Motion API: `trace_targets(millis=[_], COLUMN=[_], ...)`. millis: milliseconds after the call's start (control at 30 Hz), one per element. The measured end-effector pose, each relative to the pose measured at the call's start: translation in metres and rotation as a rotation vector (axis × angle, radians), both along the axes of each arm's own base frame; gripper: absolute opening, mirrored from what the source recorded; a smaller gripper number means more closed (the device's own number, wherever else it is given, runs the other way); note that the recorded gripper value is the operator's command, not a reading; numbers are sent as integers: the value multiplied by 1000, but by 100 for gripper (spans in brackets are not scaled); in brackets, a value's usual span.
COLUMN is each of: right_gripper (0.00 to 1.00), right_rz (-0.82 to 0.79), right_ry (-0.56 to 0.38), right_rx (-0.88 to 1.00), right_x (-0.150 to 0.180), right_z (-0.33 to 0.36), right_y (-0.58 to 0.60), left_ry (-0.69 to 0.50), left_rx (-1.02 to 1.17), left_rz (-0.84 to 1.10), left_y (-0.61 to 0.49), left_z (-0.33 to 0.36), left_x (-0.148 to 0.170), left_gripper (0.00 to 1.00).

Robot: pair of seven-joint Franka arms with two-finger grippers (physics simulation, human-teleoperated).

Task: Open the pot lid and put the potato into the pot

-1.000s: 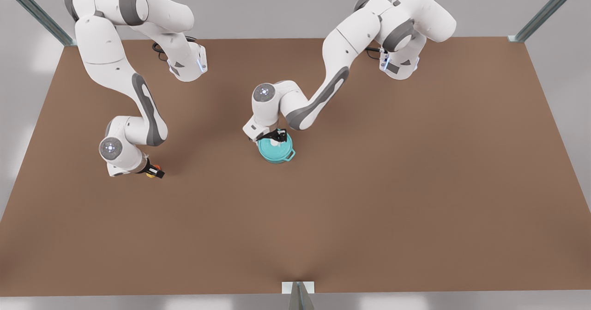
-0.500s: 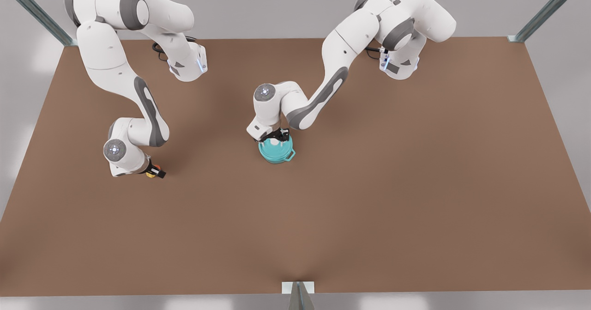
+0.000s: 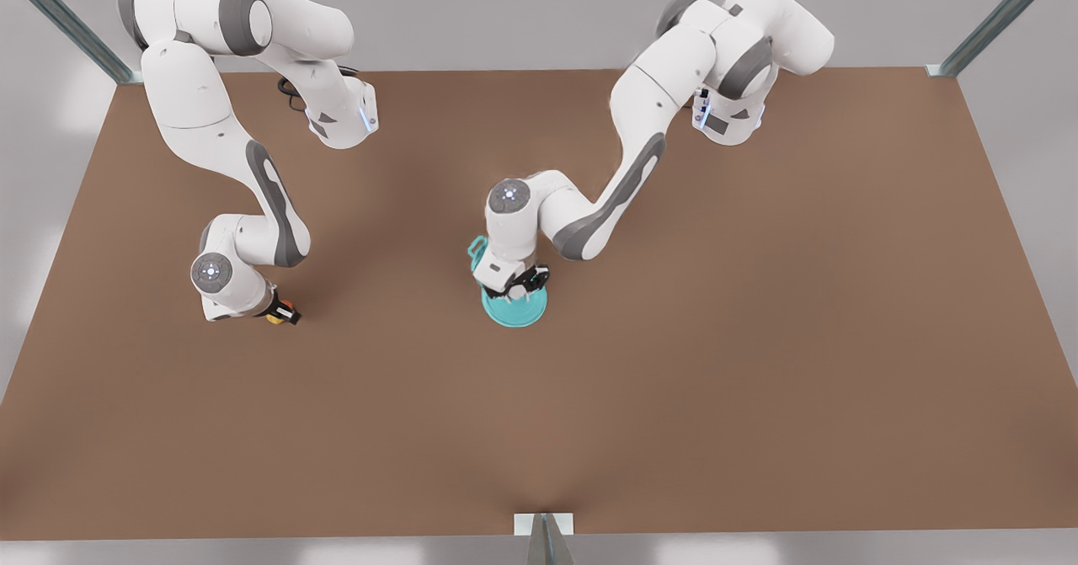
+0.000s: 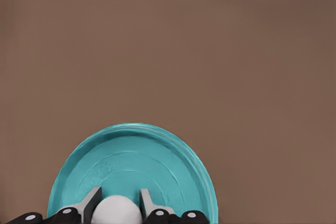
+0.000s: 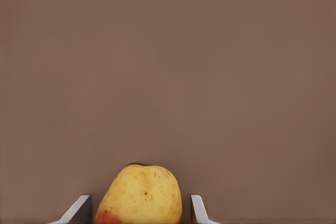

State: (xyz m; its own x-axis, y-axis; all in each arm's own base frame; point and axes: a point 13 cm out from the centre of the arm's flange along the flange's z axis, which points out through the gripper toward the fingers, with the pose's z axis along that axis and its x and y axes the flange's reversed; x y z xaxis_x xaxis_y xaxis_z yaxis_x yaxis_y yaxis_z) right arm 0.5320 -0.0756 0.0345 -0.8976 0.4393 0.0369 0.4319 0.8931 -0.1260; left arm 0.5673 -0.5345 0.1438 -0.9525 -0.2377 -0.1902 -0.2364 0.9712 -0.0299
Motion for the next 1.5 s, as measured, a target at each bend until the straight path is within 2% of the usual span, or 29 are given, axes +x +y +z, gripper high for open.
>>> trace_targets(millis=[33, 67, 167, 200, 233, 267, 367, 433, 467, 533, 567, 633, 667, 767, 900, 1233, 1367, 1500], right_gripper=[68, 63, 55, 52, 49, 48, 48, 49, 49, 49, 49, 49, 49, 49, 49, 49, 49, 49], right_rz=[-1, -3, -7, -8, -9, -9, -9, -9, -9, -9, -7, -6, -2, 41, 122, 223, 183, 129], right_ry=[0, 0, -2, -3, -4, -5, -10, -18, -20, -29, -38, -65, -83, -125, -122, -13, 0, 63], right_rx=[0, 0, 1, 2, 2, 4, 6, 6, 6, 7, 7, 10, 13, 54, 110, 188, 228, 208], right_x=[0, 0, 0, 0, 1, 1, 2, 5, 5, 8, 11, 19, 25, 44, 54, -26, -31, -59], right_z=[0, 0, 0, 0, 0, 0, 3, 8, 10, 16, 23, 44, 61, 110, 155, 177, 182, 146], right_y=[0, 0, 0, 1, 1, 1, 1, 1, 0, 0, 1, 5, 10, 63, 167, 401, 473, 504], left_ry=[5, 17, 22, 15, 7, 0, -19, -37, -49, -65, -51, 47, 70, 97, 148, 157, 157, 161], left_rx=[2, 8, 7, 1, -6, -12, -26, -27, -20, -5, -6, -25, -39, -71, -82, -72, -65, -59], left_rz=[66, 102, 107, 96, 84, 70, 30, 24, 40, 151, 230, 306, 307, 242, 153, -36, -94, -144], left_y=[46, 80, 116, 117, 116, 116, 112, 126, 152, 276, 356, 453, 471, 479, 486, 492, 490, 487], left_z=[-6, -27, -68, -70, -71, -70, -65, -44, -13, 81, 147, 212, 222, 236, 224, 225, 227, 226], left_x=[42, 66, 90, 94, 97, 99, 105, 119, 136, 186, 189, 95, 74, 72, 71, 71, 71, 70], left_gripper=[42, 42, 42, 45, 89, 100, 100, 100, 100, 100, 100, 100, 100, 100, 100, 100, 100, 100])
